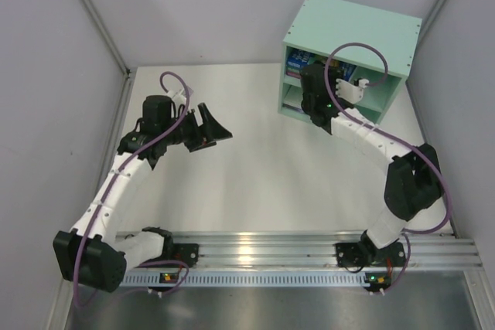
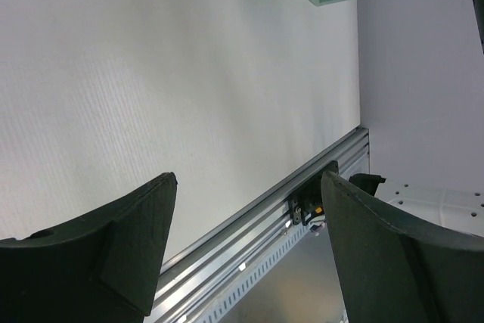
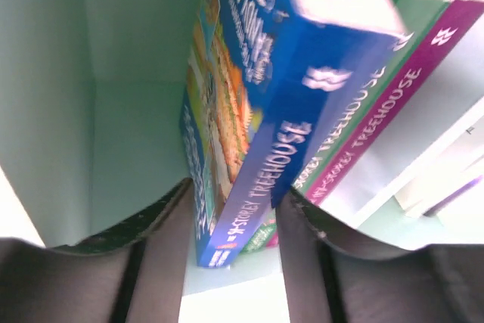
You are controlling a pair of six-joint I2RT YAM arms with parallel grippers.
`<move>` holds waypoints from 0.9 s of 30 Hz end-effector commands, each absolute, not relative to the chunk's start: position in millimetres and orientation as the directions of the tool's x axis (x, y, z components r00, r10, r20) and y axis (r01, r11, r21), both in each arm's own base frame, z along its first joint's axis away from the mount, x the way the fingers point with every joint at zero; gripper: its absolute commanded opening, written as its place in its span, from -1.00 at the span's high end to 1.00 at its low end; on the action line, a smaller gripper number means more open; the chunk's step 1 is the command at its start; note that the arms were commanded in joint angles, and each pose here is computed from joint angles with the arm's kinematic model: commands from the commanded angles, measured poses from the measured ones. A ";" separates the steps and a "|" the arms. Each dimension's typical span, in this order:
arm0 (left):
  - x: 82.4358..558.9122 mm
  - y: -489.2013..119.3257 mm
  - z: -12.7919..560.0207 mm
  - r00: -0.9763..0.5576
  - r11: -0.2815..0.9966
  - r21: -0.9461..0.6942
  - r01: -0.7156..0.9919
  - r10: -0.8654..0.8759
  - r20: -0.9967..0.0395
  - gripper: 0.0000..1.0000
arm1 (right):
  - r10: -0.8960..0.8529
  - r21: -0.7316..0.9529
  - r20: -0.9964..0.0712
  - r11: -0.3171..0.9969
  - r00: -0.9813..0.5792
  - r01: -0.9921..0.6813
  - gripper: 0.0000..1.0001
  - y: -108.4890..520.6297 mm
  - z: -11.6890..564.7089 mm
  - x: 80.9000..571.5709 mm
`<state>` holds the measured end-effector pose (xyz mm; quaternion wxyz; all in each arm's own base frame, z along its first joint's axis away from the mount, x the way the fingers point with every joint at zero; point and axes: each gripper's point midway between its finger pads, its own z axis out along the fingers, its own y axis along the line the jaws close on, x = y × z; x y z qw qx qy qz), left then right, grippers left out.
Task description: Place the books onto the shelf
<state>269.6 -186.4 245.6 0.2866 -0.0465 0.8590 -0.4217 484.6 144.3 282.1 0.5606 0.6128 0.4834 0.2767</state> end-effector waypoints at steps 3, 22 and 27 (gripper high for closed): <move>277.3 -188.6 262.1 -0.794 0.633 -0.741 0.225 -0.321 -0.516 -0.64 | 0.910 0.925 -0.297 0.198 0.289 0.325 0.01 152.8 294.1 482.2; 267.5 -187.1 256.7 -0.792 0.637 -0.739 0.220 -0.325 -0.516 -0.64 | 0.873 0.842 -0.480 0.434 0.081 0.320 -0.25 162.7 310.9 478.2; 266.3 -187.5 254.7 -0.796 0.637 -0.739 0.219 -0.322 -0.513 -0.64 | 0.828 0.783 -0.560 0.537 -0.020 0.315 -0.30 160.2 306.9 462.4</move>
